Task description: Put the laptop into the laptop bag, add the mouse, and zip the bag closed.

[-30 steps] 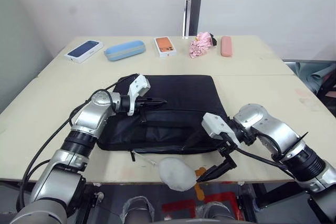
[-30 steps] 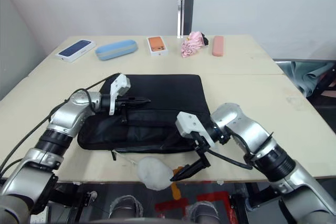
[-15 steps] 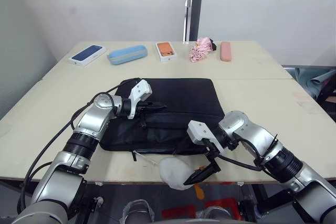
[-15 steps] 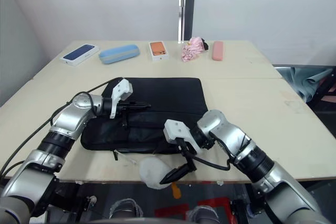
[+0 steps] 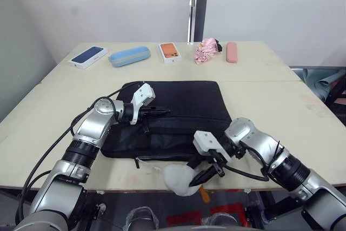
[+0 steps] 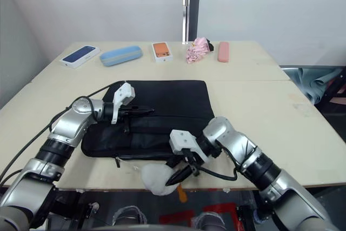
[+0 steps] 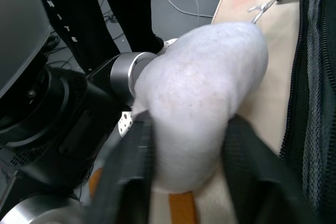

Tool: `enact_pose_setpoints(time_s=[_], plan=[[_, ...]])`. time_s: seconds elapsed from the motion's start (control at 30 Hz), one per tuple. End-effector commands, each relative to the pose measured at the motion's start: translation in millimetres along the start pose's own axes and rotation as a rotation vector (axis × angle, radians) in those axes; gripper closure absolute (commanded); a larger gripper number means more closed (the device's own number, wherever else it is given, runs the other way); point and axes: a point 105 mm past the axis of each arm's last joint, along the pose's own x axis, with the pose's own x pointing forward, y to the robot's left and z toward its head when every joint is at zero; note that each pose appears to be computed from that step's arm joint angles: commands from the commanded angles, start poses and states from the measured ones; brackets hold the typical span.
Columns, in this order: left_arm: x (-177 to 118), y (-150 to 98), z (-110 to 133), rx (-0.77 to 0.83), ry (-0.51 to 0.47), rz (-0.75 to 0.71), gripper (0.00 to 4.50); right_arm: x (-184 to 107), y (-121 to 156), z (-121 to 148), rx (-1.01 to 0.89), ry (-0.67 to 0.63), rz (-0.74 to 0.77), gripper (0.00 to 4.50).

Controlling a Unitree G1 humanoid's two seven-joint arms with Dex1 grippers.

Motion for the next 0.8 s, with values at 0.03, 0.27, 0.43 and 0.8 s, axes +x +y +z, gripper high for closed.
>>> enact_pose_setpoints(time_s=[0.03,0.27,0.43,0.8], plan=[[5,-13,-45,-0.087,0.143,-0.034,4.5,-15,0,10,-0.026,-0.02,-0.015,4.27],[5,-19,-59,-0.104,0.154,-0.053,4.5,-29,3,19,-0.086,0.015,-0.093,4.45],[5,-25,-70,-0.112,0.17,-0.074,4.5,-45,18,14,-0.108,0.097,-0.101,4.45],[5,-27,-86,-0.105,0.189,-0.07,4.5,-93,43,14,-0.022,0.175,-0.206,4.45]])
